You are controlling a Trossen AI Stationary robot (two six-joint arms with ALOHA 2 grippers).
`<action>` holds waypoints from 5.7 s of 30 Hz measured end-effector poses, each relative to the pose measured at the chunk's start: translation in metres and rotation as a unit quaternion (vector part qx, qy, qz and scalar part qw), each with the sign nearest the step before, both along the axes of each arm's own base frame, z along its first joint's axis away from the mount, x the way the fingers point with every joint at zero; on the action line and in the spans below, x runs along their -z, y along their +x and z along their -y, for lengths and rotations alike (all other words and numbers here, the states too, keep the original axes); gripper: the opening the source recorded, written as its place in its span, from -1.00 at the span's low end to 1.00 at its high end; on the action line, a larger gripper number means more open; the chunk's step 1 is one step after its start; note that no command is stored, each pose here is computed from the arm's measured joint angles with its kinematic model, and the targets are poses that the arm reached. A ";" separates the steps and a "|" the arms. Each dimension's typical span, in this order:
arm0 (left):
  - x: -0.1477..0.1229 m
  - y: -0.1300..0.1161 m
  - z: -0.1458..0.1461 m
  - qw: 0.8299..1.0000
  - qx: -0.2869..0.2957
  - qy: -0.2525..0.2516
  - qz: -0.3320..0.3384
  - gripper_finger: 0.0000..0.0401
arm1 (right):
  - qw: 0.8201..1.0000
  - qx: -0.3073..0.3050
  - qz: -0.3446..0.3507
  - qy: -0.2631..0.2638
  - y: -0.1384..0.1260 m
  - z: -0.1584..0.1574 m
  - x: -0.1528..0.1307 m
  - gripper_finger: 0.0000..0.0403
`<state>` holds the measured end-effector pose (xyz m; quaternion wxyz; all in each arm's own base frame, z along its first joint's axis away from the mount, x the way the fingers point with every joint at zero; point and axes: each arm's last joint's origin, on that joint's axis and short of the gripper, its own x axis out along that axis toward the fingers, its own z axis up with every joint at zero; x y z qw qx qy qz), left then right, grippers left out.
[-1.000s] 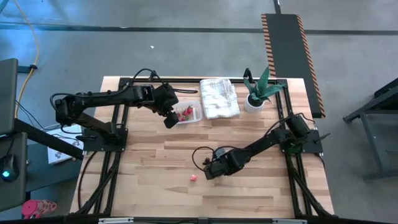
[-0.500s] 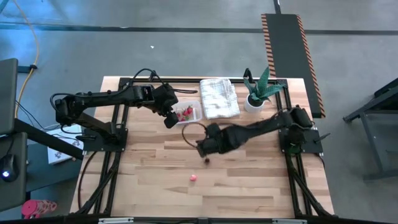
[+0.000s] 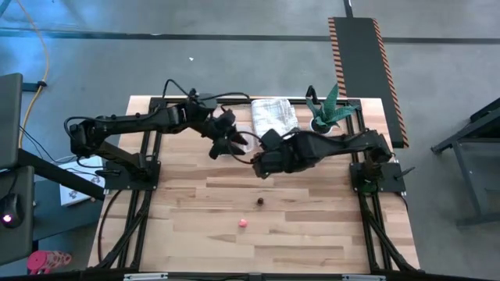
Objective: Pick and placing Produce into tupperware
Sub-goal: Put the red raspberry into the transparent bin, then put the pink peach into the transparent bin
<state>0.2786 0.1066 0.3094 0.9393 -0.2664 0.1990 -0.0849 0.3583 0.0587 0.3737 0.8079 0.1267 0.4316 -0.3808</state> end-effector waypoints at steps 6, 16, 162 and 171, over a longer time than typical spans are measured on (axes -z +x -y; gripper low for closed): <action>0.002 -0.009 -0.003 0.998 -0.051 -0.002 -0.041 0.30 | 0.998 -0.024 0.004 -0.059 -0.006 0.009 -0.024 -0.81; -0.012 -0.089 0.023 0.938 -0.245 0.066 -0.237 0.30 | 0.994 -0.108 0.016 -0.016 0.039 0.064 0.020 -0.81; 0.194 0.065 0.249 0.947 -0.131 0.098 -0.278 -0.87 | 0.971 -0.198 -0.101 0.085 -0.074 0.058 0.049 0.07; 0.121 0.041 0.201 0.922 -0.239 0.146 -0.267 -0.62 | 0.971 -0.197 -0.102 0.085 -0.074 0.058 0.049 0.07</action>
